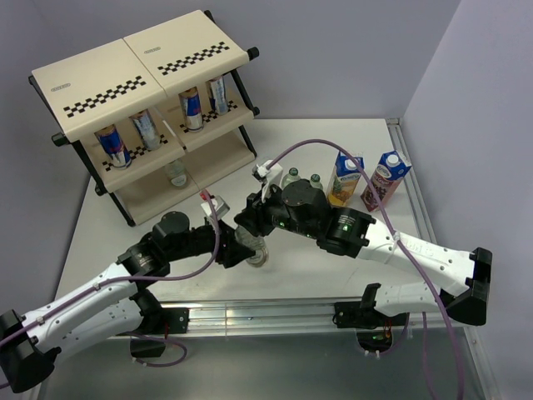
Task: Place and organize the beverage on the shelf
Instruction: Adjust the drink.
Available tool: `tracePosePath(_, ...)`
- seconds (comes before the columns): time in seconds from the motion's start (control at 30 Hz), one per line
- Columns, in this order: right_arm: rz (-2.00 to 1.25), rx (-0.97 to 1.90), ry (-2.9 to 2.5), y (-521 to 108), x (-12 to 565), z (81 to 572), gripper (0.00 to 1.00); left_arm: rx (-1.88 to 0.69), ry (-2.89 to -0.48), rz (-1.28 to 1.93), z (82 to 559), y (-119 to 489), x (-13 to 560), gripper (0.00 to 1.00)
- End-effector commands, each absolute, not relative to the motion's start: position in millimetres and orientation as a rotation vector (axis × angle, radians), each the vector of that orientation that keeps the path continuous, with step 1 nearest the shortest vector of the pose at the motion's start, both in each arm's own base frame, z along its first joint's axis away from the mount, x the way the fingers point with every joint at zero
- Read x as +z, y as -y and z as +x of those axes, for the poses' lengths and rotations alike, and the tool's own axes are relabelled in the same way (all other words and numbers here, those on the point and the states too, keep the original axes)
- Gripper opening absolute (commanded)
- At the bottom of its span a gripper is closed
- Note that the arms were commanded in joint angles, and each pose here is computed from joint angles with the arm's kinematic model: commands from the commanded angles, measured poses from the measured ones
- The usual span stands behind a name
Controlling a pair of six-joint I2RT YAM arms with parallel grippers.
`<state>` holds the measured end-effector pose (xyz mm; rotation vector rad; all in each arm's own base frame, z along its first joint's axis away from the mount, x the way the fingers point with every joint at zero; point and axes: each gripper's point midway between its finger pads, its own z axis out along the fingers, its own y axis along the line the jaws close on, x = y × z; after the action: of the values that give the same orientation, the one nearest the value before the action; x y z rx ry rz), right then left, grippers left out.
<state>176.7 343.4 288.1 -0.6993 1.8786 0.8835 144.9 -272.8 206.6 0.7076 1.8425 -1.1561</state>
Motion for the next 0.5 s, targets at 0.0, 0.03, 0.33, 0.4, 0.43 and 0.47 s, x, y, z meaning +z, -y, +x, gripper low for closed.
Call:
tracePosePath(0.0,-0.679,0.819,-1.882,-333,286,183,0.38,-1.171,-1.531,0.559,163,268,295,0.00)
tracePosePath(0.03,-0.679,0.831,-1.878,-334,288,182,0.42,-1.174,-1.513,0.555,162,267,299,0.00)
tracePosePath(0.33,-0.710,0.885,-1.873,-351,294,180,0.60,-1.197,-1.550,0.608,160,276,290,0.00)
tracePosePath(0.4,-0.710,0.884,-1.860,-352,296,182,0.59,-1.201,-1.550,0.616,159,277,289,0.00)
tracePosePath(0.43,-0.710,0.876,-1.863,-354,295,183,0.59,-1.203,-1.551,0.619,158,277,289,0.00)
tracePosePath(0.47,-0.709,0.869,-1.860,-355,296,185,0.59,-1.210,-1.549,0.629,157,278,288,0.00)
